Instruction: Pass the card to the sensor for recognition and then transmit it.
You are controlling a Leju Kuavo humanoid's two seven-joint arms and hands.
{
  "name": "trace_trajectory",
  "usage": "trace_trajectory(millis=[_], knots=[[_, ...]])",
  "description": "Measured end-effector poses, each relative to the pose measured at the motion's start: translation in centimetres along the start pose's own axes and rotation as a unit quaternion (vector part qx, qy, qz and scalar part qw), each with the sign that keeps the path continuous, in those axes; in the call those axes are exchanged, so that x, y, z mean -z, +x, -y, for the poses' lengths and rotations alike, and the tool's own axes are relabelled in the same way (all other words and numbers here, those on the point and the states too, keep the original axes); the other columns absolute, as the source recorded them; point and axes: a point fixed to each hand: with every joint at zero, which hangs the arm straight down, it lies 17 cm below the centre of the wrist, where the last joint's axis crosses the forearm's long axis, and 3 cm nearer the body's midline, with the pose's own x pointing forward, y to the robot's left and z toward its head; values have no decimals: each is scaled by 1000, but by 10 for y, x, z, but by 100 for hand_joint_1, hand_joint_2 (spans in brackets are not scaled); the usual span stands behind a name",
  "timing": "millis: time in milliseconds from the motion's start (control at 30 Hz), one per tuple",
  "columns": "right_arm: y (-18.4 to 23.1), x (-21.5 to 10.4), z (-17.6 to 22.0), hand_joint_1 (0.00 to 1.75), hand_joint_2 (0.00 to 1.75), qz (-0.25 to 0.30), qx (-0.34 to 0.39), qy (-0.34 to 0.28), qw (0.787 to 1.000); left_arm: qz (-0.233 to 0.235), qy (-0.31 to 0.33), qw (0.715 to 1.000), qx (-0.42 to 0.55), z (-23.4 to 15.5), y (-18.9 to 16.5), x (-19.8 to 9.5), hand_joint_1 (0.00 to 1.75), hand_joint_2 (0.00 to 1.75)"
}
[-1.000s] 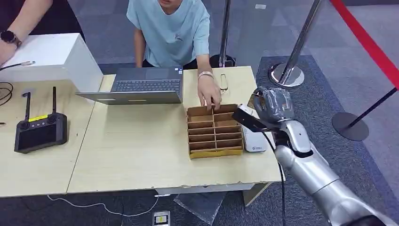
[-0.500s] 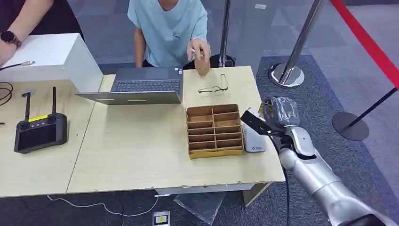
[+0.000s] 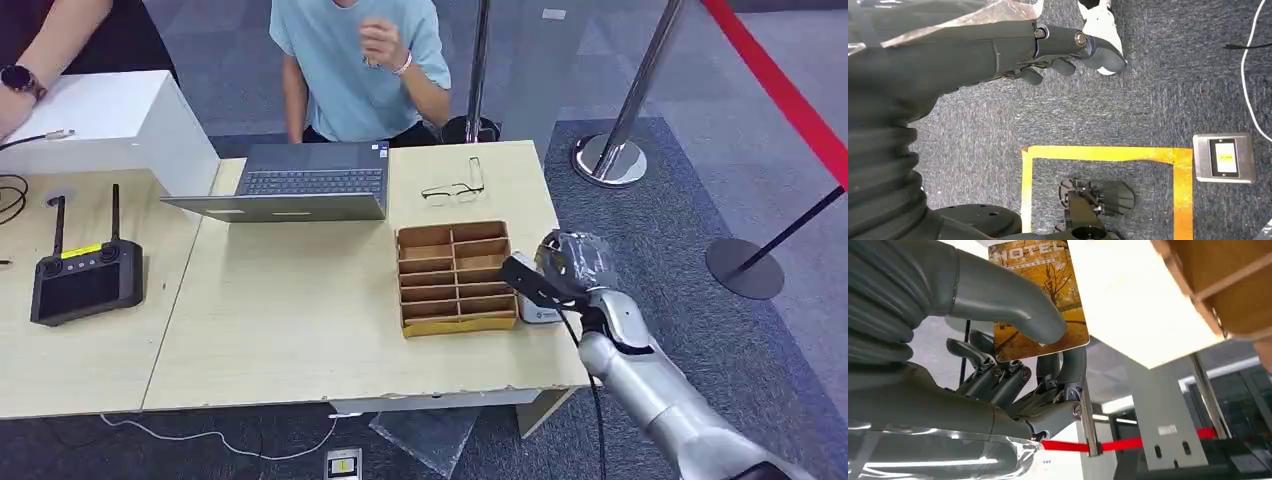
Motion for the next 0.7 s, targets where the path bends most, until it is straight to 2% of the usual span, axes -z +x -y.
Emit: trace_trajectory(millis=[700], knots=[[-11, -17, -32, 175, 175, -25, 22, 27, 999, -1, 4, 1000, -2, -2, 0, 0, 0, 175]])
